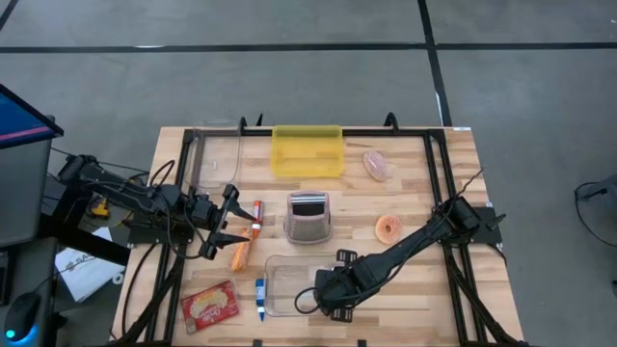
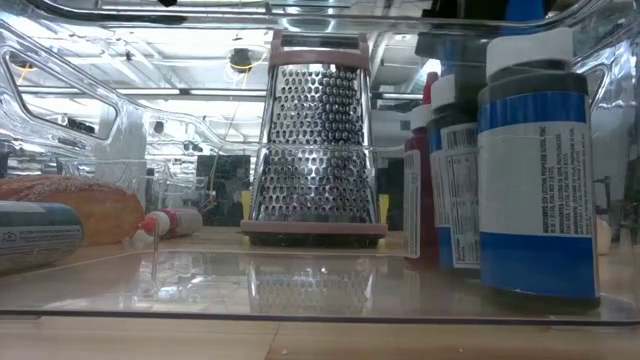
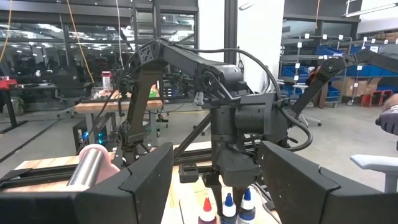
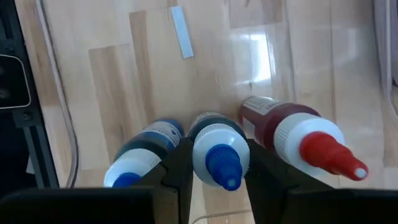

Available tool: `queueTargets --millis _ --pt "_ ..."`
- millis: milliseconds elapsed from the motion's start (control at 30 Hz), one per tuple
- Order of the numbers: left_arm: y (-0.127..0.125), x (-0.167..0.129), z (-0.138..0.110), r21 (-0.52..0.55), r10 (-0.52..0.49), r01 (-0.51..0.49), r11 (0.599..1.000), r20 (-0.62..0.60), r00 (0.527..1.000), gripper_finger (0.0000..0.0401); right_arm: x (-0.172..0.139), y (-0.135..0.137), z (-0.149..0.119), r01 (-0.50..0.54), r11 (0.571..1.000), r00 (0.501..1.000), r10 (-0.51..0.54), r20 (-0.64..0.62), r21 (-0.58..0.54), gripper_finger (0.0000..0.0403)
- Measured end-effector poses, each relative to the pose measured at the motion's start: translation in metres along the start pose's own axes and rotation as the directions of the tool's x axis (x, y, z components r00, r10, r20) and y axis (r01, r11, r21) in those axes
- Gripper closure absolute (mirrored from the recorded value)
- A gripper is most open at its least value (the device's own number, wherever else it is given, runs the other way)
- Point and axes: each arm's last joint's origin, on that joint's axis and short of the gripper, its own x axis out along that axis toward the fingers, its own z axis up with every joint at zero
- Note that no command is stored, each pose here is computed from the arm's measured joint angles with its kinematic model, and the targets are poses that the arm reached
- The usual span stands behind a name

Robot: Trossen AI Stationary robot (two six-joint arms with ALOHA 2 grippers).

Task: Pick & Place Food Item
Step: Put the top blue food coloring bottle into the bottom transparent bin, then put the blue food coloring bottle into the bottom transparent bin

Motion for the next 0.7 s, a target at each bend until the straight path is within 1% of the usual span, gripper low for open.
queueTargets --millis 300,333,367,467,533,600,700 --pt "0.0 0.0 0.0 0.0 0.0 0.0 1.0 0.0 1.0 0.017 0.0 -0.0006 -0.0007 0.007 1.0 1.0 -0.007 -0.007 -0.001 0.0302" --pt "0.0 0.0 0.0 0.0 0.0 0.0 1.0 0.0 1.0 0.017 0.0 -0.0007 -0.0011 0.011 1.0 1.0 -0.011 -0.009 0.001 0.0296" --pt "0.0 0.0 0.0 0.0 0.0 0.0 1.0 0.0 1.0 0.017 0.0 -0.0011 -0.0014 0.016 1.0 1.0 -0.016 -0.011 0.005 0.0283" --pt "0.0 0.0 0.0 0.0 0.0 0.0 1.0 0.0 1.0 0.017 -0.0003 -0.0032 -0.003 0.049 0.999 0.999 -0.049 -0.018 0.022 0.0227" --pt "0.0 0.0 0.0 0.0 0.0 0.0 1.0 0.0 1.0 0.017 -0.0003 -0.0034 -0.0032 0.053 0.998 0.998 -0.052 -0.019 0.026 0.0198" --pt "0.0 0.0 0.0 0.0 0.0 0.0 1.0 0.0 1.0 0.017 -0.0003 -0.0034 -0.0031 0.055 0.998 0.998 -0.054 -0.016 0.027 0.0182" --pt "0.0 0.0 0.0 0.0 0.0 0.0 1.0 0.0 1.0 0.017 -0.0039 -0.0039 -0.0028 0.05 0.998 0.999 -0.05 -0.006 0.033 0.0181"
